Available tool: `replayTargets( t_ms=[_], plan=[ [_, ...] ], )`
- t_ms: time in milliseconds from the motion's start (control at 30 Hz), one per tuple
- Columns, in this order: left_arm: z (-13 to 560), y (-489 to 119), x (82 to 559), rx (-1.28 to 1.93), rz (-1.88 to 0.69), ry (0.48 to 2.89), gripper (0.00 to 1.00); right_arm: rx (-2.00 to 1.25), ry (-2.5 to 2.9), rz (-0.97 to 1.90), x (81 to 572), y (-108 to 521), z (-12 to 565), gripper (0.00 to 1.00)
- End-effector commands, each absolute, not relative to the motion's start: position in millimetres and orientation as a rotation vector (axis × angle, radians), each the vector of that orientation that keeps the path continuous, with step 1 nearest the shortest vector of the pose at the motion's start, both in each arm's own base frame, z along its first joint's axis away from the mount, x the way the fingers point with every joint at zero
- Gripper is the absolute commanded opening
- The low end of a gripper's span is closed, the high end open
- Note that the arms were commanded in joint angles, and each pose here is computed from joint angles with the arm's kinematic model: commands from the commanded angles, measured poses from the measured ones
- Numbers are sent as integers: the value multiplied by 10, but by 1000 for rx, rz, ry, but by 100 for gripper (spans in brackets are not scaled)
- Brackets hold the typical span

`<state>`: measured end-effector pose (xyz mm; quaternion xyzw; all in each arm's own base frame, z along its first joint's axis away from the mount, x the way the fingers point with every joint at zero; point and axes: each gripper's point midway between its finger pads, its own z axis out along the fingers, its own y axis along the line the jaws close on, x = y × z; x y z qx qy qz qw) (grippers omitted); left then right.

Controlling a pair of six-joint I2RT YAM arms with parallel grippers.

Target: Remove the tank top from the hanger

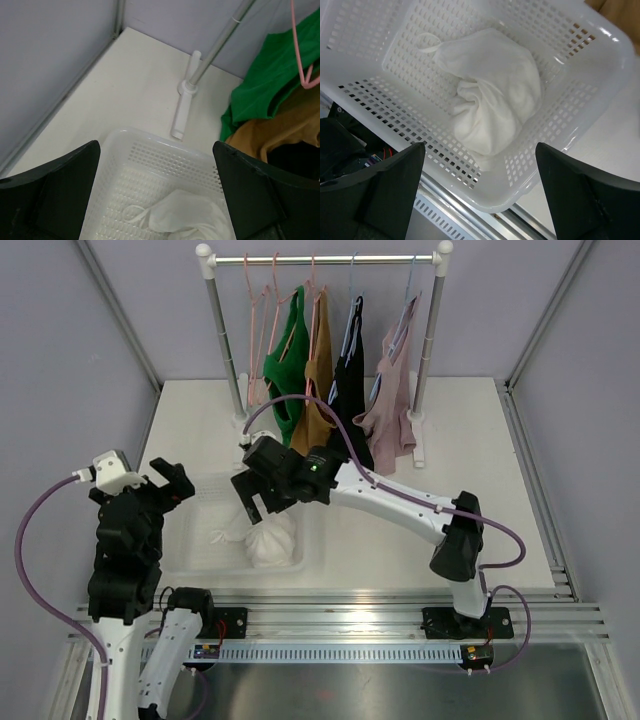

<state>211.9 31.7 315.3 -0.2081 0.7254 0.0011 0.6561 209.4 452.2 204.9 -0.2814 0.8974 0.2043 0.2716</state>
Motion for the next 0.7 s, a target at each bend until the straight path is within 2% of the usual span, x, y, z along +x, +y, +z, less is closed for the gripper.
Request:
replayTargets(
  t_ms=[0, 100, 133, 167, 233, 367, 400, 500, 567, 600, 633, 667],
  plan=[
    [3362, -39, 2354, -348, -183, 1645, 99, -645, 2203, 610, 2137, 4211, 2976, 100],
    [3542, -321, 2400, -218, -305, 1687, 99, -576, 2158, 567, 2148, 3895, 3032, 100],
    [3490, -380, 2470, -208, -328, 1735, 99, -528, 2101, 607, 2097, 3700, 3292, 99],
    [3655, -423, 2459, -192, -356, 1710, 99, -506, 2099, 575, 2102, 3582, 3192, 99],
    [3789, -479, 2500, -176, -388, 1693, 99, -447, 2042, 603, 2031, 3294, 3395, 100],
    [4154, -779, 2671, -74, -520, 1672, 99, -356, 2036, 522, 1988, 2802, 3287, 100],
    [4381, -820, 2667, -49, -532, 1631, 99, -329, 2022, 536, 1948, 2693, 3348, 100],
    [4489, -1037, 2919, 25, -529, 1656, 99, -291, 2026, 525, 1889, 2480, 3314, 99],
    [4816, -1100, 2978, 57, -490, 1605, 99, -283, 2041, 502, 1864, 2377, 3243, 99],
    [4711, -1182, 3191, 74, -473, 1660, 99, -266, 2032, 516, 1834, 2312, 3275, 100],
    [4959, -1180, 3212, 77, -462, 1613, 99, -260, 2034, 514, 1818, 2273, 3263, 99],
    [4968, -1208, 3304, 87, -451, 1622, 99, -262, 2039, 502, 1808, 2233, 3218, 99]
  ],
)
